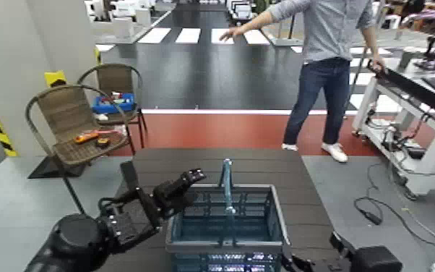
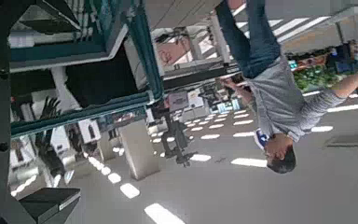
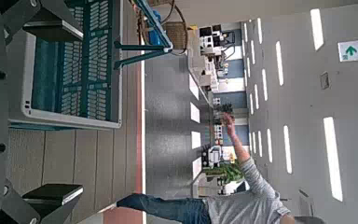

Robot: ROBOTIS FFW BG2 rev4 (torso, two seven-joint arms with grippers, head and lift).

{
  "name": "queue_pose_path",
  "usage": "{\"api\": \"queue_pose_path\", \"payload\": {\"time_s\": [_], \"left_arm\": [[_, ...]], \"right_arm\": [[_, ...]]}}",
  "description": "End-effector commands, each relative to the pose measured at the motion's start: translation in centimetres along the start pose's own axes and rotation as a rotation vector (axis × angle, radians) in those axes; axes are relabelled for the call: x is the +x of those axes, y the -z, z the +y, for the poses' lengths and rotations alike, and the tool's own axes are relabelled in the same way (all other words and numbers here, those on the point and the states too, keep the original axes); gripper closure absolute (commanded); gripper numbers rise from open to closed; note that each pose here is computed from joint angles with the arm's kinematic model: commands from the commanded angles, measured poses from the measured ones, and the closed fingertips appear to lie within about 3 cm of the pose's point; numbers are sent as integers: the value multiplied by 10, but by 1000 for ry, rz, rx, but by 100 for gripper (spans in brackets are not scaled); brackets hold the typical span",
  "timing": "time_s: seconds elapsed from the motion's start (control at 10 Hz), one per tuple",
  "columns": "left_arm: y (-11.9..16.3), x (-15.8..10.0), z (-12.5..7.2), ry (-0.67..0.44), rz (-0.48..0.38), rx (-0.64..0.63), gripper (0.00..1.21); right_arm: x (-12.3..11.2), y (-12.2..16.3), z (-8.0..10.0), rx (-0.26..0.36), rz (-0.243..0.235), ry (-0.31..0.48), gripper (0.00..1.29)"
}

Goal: Place the crate on the table.

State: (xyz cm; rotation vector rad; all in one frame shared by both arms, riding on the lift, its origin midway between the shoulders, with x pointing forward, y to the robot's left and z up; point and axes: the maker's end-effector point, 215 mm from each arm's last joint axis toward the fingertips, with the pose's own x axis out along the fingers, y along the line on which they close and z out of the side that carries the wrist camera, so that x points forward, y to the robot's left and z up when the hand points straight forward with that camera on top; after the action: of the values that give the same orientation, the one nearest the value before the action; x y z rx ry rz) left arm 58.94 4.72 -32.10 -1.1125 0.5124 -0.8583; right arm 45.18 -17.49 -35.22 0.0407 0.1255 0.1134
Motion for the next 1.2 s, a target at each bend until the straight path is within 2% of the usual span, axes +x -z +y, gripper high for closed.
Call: {"api": "queue_pose_path", "payload": {"time_s": [0.1, 0.4, 0.6, 0.8, 0.9, 1.0, 1.2], "left_arm": [[-51, -42, 5, -145, -176, 372, 10], [-80, -115, 9, -373, -415, 652, 10], [-81, -149, 4, -443, -520, 806, 10], [-61, -179, 5, -521, -563, 953, 10], [-47, -196, 9, -570, -587, 986, 10], [-33, -210, 13, -626, -589, 1020, 10], [-9, -218, 20, -663, -547, 1086, 10]], "right_arm": [[-1, 1, -3, 1, 1, 8, 15], [-2, 0, -7, 1, -3, 16, 15], [-3, 2, -9, 0, -2, 19, 15], [-3, 2, -10, 2, -8, 19, 15], [-4, 2, -11, 4, -9, 19, 15], [-4, 3, -12, 6, -11, 21, 15], [-5, 4, -13, 10, -14, 23, 15]]}}
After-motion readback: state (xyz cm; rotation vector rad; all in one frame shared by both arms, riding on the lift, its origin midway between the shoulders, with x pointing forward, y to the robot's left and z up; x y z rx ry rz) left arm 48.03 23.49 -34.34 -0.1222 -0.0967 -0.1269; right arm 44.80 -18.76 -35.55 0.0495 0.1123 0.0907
